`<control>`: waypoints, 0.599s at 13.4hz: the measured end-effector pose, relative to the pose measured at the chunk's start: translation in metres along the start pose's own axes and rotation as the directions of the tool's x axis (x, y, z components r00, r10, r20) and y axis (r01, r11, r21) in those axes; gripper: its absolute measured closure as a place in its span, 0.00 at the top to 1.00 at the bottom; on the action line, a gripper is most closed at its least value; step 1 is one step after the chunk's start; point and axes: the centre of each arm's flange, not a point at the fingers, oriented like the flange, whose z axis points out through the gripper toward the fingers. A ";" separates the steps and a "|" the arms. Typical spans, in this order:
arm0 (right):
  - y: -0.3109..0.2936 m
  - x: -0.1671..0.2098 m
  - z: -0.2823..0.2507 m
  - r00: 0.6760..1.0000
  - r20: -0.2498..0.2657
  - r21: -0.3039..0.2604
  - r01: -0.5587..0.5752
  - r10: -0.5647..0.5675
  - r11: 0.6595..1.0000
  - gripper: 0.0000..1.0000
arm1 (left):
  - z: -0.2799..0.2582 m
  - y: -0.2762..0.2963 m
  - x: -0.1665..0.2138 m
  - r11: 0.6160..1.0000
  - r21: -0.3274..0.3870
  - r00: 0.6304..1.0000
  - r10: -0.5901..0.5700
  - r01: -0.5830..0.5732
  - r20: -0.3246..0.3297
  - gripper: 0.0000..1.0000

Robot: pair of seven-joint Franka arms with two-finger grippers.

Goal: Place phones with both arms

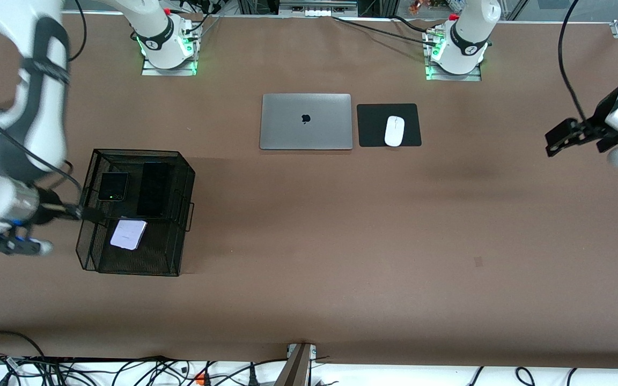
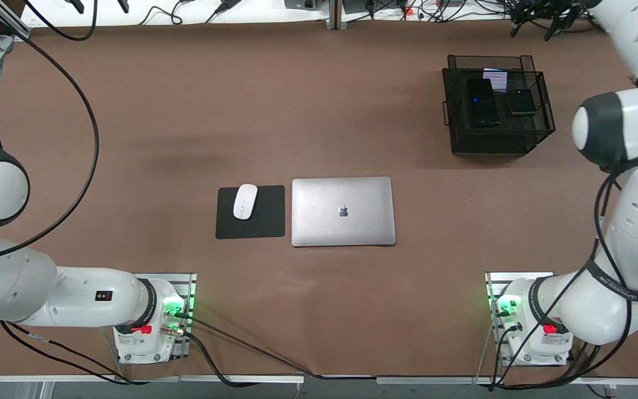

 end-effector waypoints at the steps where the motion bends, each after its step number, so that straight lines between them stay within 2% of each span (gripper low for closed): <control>1: 0.005 -0.013 -0.021 1.000 0.010 0.003 -0.002 0.002 1.000 1.00 | -0.009 0.000 -0.006 1.000 -0.005 1.000 0.000 0.000 -0.008 1.00; 5: 0.018 -0.045 -0.075 1.000 -0.005 -0.004 -0.013 0.013 1.000 1.00 | -0.024 0.001 -0.019 0.999 -0.025 0.999 0.037 -0.038 -0.005 1.00; 8: 0.012 -0.050 -0.083 1.000 -0.013 -0.058 -0.007 0.006 0.998 1.00 | -0.024 -0.003 -0.019 0.998 -0.025 0.998 0.064 -0.064 0.000 1.00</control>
